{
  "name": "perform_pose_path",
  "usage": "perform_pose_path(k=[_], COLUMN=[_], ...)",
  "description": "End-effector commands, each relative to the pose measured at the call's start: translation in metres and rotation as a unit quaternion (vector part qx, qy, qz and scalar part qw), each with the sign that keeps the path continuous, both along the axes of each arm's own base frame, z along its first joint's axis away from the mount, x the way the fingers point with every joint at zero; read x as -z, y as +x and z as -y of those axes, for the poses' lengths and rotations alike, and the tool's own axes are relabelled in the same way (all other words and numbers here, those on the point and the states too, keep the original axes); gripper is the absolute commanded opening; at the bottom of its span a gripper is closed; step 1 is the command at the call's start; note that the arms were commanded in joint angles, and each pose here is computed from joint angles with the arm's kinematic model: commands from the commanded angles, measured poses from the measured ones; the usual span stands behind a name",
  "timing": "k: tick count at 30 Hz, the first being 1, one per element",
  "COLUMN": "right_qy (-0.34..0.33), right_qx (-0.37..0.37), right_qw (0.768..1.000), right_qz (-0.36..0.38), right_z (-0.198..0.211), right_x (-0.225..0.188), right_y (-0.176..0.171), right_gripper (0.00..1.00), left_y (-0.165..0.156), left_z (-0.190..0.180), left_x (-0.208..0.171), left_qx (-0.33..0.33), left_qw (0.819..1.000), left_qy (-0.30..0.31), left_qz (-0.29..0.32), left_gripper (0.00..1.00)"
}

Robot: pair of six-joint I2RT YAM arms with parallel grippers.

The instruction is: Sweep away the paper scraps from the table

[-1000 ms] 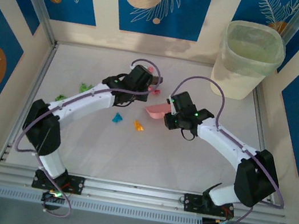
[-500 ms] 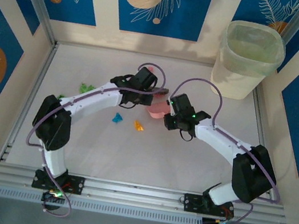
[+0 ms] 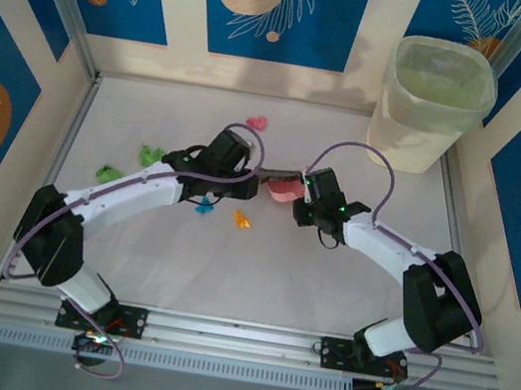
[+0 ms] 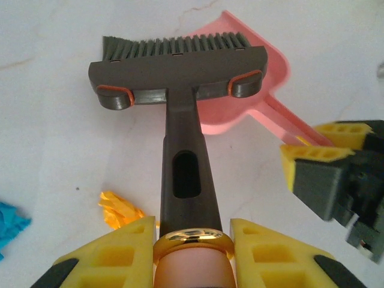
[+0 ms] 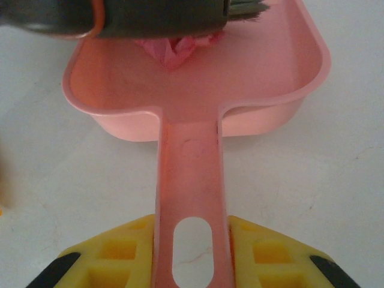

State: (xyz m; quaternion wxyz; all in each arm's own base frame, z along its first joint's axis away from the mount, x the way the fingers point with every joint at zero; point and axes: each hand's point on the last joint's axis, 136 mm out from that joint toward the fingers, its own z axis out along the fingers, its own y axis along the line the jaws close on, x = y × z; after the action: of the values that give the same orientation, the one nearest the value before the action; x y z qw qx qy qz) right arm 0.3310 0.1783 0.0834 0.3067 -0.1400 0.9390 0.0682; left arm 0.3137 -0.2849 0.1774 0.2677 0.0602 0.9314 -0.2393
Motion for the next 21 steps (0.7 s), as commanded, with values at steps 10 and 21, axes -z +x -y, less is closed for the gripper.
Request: perform_pose_path(k=[10, 21], right_qy=[0.04, 0.061], right_qx=[-0.011, -0.03], right_qw=[0.991, 0.975], right_qz=[0.126, 0.213], right_z=[-0.003, -0.006], right_x=[-0.034, -0.067], right_y=[0.001, -0.008], right_gripper=[0.0, 0.0], left_y=[-0.023, -0.03], left_z=[-0.003, -0.011], left_x=[-0.045, -0.09], left_qx=[0.009, 0.005], left_qw=[0.996, 0.983], left_qy=[-0.081, -0.149], left_qz=[0.037, 0.105], left_gripper=[0.0, 0.0])
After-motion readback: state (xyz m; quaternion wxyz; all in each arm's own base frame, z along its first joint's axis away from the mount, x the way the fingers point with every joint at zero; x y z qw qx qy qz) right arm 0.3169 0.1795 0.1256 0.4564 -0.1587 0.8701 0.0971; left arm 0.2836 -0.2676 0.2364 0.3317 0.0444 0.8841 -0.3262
